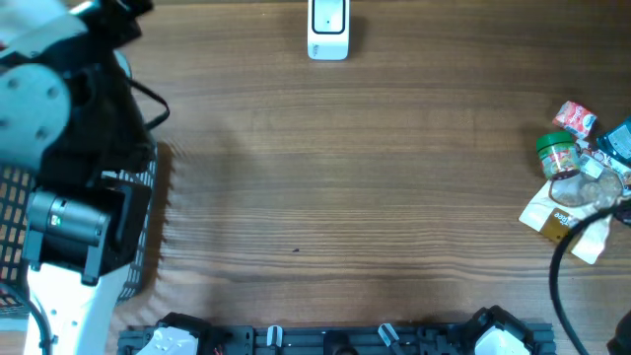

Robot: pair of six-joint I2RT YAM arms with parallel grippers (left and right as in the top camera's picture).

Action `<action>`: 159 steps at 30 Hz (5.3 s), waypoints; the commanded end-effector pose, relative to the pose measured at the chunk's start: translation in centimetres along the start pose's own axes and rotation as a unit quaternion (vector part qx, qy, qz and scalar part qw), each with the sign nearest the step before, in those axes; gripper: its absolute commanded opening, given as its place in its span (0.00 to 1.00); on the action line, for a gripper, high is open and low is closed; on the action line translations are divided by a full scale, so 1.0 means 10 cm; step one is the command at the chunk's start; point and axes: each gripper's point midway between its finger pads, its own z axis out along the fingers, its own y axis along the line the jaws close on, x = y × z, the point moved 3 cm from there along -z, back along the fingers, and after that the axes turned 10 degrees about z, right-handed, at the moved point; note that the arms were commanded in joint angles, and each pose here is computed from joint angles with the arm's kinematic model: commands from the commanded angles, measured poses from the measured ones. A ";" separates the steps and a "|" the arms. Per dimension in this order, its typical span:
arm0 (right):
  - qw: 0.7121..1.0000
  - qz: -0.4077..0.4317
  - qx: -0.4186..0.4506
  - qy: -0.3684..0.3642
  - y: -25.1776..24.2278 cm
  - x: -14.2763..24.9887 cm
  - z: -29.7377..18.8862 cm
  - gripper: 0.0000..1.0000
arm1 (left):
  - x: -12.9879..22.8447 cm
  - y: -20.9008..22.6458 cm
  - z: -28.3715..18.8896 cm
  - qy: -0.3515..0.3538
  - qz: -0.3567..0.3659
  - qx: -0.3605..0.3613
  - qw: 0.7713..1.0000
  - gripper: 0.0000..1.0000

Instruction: Scan the item barcode

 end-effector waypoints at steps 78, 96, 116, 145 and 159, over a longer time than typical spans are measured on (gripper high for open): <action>0.972 -0.113 -0.155 0.133 -0.52 2.57 -1.50 1.00 | 0.87 0.79 -2.84 -0.059 -0.047 0.213 0.974 1.00; 0.958 -0.045 0.011 0.283 -1.45 3.80 -1.82 1.00 | 0.87 0.79 -2.84 -0.058 -0.047 0.213 0.974 1.00; 0.952 -0.042 0.026 0.303 -1.51 3.88 -1.84 1.00 | 1.33 0.88 -2.79 0.050 -0.039 0.172 0.983 1.00; 0.952 -0.043 0.026 0.303 -1.51 3.88 -1.84 1.00 | 2.98 0.30 -1.58 0.042 -0.044 0.193 0.979 1.00; 0.952 -0.043 0.026 0.303 -1.51 3.88 -1.84 1.00 | 3.63 0.22 -1.58 0.103 -0.036 0.188 0.976 1.00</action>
